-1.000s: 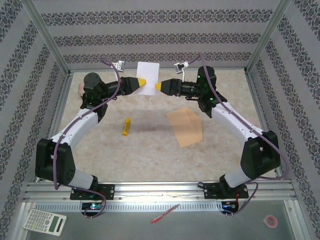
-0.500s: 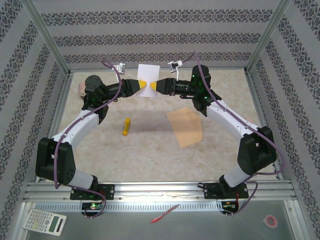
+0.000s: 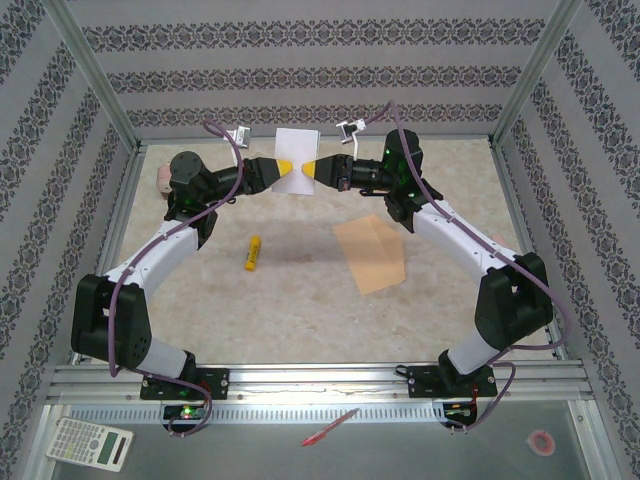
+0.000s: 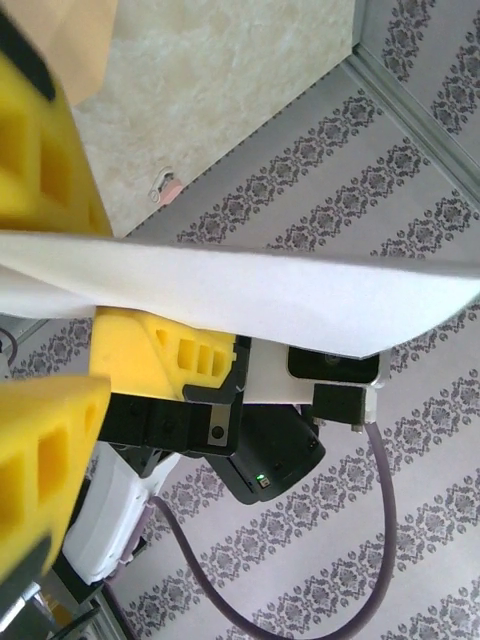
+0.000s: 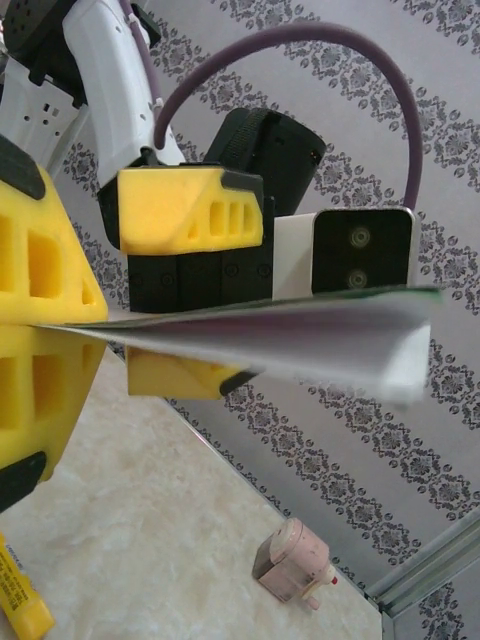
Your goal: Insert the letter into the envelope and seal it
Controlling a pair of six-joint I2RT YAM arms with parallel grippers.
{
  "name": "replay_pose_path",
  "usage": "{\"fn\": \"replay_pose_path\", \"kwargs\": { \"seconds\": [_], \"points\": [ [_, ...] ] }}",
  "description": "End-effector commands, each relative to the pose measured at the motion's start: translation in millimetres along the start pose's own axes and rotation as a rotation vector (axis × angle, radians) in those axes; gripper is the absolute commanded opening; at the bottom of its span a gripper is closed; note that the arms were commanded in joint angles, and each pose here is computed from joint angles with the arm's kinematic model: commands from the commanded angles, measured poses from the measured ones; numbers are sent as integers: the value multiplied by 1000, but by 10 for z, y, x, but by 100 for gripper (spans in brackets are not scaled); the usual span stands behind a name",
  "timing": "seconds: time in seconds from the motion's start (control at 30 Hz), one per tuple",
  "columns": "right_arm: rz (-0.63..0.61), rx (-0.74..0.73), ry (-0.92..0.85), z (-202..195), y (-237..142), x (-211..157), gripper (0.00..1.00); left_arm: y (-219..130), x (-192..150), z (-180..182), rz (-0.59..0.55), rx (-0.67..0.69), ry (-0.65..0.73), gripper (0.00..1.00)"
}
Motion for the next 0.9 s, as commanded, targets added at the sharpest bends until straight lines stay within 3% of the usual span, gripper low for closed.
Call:
{"fn": "replay_pose_path", "kwargs": {
  "seconds": [0.0,0.33,0.47,0.83,0.87],
  "points": [
    [36,16,-1,33,1,-29,0,13,21,-121,15,-41,64,43],
    [148,16,71,-33,-136,-290,0,-15,174,-171,84,-13,153,45],
    [150,11,71,-40,-165,-325,0,0,188,-133,82,-18,142,28],
    [144,25,46,41,-219,-294,0,-16,139,-18,81,36,119,1],
    [143,25,47,45,-221,-297,5,-18,145,-2,75,50,121,0]
  ]
}}
Point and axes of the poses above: each hand's point on the last joint's axis, 136 mm out from that joint toward the fingers, its own y axis out along the fingers, its own z axis along the line the jaws close on, x = y × z, the point moved 5 cm from there along -y, back along the fingers, and after that the axes turned 9 degrees about y, right-handed, at the moved point
